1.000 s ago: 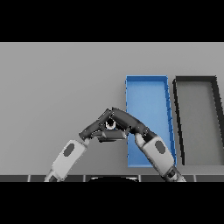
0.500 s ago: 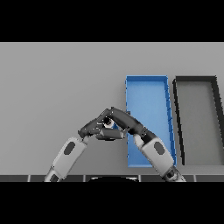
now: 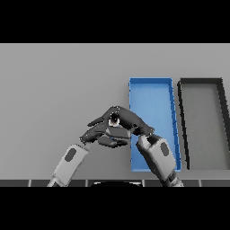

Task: Pick up the blue pipe and place it into the blue bin.

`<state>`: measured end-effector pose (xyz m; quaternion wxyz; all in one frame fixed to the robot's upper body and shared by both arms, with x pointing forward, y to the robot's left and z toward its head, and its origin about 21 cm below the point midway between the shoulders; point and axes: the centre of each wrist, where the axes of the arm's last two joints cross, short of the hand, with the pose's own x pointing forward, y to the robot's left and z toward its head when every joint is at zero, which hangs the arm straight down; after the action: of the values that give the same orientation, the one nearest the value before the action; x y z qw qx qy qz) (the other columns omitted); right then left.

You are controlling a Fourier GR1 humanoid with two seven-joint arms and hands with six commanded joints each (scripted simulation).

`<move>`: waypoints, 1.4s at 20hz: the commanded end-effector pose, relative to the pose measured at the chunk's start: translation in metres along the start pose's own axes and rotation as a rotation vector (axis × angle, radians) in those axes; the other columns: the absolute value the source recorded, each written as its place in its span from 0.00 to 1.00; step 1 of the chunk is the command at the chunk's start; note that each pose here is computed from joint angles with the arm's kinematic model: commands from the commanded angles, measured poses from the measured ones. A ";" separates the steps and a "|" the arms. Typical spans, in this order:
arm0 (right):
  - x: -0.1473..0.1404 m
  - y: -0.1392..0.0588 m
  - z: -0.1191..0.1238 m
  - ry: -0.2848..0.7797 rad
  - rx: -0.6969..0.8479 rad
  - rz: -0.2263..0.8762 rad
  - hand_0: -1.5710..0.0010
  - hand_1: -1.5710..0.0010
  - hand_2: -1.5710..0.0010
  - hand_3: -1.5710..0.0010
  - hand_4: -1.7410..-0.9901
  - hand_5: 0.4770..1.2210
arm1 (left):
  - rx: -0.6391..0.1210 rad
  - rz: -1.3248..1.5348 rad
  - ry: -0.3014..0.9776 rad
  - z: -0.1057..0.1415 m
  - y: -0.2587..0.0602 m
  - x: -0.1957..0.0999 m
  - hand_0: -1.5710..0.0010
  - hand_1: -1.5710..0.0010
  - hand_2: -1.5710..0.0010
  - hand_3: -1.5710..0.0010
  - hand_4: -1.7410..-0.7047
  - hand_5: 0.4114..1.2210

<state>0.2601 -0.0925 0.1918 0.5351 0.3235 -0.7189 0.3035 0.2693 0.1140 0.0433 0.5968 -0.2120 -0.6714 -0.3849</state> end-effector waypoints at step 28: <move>-0.021 -0.145 0.115 0.390 -0.909 -0.112 0.00 0.00 0.00 0.00 0.32 1.00 | 0.015 -0.033 0.023 0.010 0.004 0.003 1.00 1.00 1.00 1.00 0.84 0.08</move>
<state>0.3131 -0.2674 0.1563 0.7628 0.0325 -0.6456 -0.0136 0.2653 0.1237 0.0467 0.5996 -0.1921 -0.6709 -0.3917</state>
